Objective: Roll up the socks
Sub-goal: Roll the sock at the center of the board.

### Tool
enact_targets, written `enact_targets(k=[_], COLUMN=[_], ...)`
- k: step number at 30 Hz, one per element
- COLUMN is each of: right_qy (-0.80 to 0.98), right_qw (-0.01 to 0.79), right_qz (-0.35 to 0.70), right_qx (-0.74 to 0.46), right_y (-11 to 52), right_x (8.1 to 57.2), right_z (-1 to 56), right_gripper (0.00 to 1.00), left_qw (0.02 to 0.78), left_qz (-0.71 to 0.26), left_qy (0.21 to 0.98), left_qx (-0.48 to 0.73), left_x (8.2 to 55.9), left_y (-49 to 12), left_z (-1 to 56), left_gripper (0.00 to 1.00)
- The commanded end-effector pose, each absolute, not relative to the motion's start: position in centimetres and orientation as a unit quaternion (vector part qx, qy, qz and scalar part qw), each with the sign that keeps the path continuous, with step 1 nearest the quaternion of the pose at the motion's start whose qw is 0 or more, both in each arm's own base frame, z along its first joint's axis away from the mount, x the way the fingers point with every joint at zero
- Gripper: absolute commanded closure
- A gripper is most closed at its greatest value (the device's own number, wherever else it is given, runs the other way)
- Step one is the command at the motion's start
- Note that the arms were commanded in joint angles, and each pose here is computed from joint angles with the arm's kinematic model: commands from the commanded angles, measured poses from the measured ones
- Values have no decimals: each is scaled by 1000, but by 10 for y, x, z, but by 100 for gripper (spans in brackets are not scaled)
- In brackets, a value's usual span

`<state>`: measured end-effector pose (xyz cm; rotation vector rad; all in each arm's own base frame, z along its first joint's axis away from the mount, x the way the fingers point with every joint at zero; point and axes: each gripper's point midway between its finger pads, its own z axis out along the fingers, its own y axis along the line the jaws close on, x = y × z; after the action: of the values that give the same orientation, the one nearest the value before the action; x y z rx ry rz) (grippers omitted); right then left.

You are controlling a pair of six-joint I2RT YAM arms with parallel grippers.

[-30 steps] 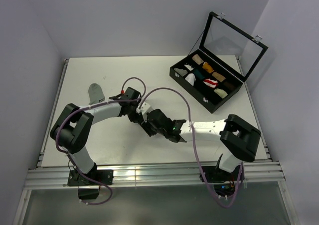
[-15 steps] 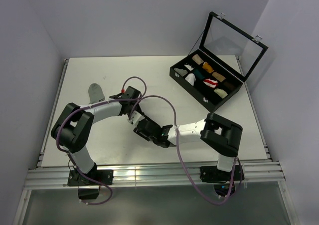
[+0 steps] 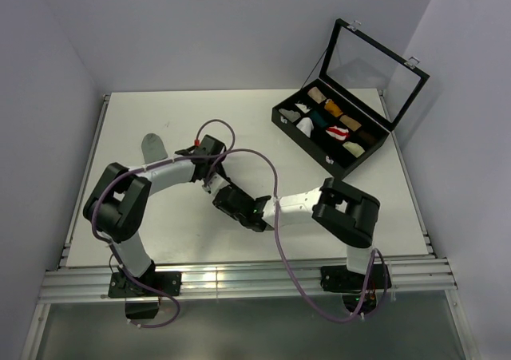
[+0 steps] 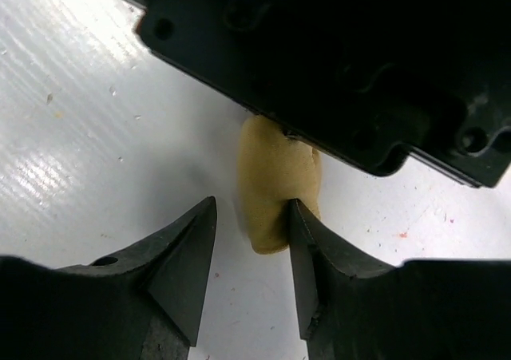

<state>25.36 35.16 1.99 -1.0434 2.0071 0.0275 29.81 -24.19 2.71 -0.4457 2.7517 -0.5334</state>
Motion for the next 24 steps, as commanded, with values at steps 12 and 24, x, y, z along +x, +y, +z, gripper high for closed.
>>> enact_targets(k=[12, 24], right_qy=[902, 922], right_qw=[221, 169], right_qz=[61, 148], right_qx=[-366, -316], right_y=[302, 300], right_x=[233, 223], right_z=[-59, -43], right_gripper=[100, 100], left_qw=[141, 212], left_qz=[-211, -226], left_qy=[956, 926], left_qx=[-145, -215], left_x=[305, 337], left_y=[-241, -201], left_z=[42, 83], left_gripper=[70, 36])
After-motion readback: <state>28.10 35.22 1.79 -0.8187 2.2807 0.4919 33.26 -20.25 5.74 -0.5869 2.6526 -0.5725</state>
